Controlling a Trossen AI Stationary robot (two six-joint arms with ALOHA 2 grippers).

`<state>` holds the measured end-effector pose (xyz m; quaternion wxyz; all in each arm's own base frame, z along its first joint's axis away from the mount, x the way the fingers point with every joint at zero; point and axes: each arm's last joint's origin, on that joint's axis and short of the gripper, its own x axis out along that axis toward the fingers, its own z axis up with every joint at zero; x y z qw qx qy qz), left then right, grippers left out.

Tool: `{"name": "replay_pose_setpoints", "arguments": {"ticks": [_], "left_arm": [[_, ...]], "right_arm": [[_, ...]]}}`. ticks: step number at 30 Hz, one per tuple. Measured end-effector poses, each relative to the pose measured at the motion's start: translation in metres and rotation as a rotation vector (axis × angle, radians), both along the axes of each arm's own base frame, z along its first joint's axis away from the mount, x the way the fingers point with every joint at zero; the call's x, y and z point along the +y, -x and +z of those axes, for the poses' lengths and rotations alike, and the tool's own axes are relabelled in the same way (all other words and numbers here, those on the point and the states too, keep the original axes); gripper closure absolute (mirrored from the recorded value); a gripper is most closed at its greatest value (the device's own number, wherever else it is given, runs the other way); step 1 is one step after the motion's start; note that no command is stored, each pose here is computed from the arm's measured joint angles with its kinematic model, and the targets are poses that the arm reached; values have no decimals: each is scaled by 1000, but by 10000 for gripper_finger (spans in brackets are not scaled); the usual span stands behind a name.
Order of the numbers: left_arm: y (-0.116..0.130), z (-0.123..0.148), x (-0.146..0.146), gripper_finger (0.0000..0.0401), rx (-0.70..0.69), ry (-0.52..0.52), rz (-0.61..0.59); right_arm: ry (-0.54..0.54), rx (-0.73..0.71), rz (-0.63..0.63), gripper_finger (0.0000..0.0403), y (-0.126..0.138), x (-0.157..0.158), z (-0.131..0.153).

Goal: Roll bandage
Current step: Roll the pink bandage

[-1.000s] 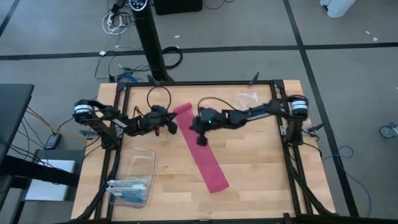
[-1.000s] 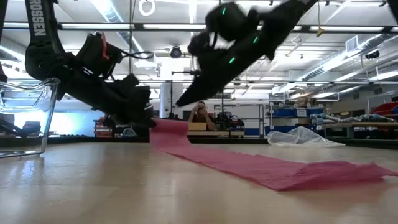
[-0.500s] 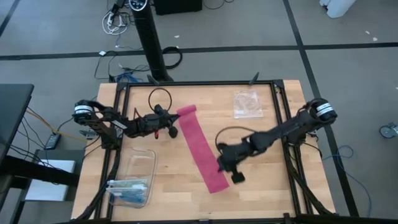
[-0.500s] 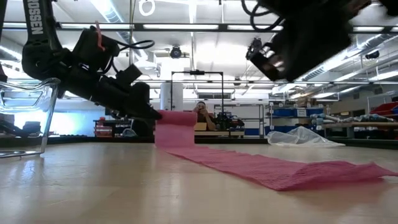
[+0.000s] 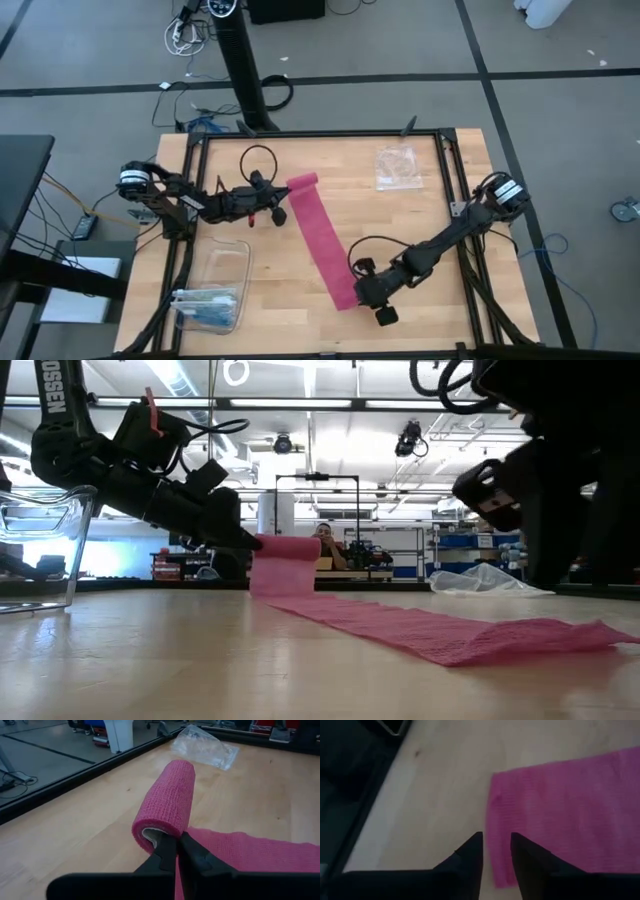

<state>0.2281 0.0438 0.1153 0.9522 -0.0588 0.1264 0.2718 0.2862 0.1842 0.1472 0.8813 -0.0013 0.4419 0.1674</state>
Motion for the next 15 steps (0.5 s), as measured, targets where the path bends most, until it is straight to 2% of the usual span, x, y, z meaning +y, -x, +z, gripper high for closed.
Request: {"name": "replay_pose_setpoints", "arguments": {"ticks": [8,15], "left_arm": [[0,0,-1,395,2,-2,0],[0,0,-1,395,-2,-2,2]], "right_arm": [[35,8,20,292,3,10,-11],[59,11,30,326,0,11,-23]]}}
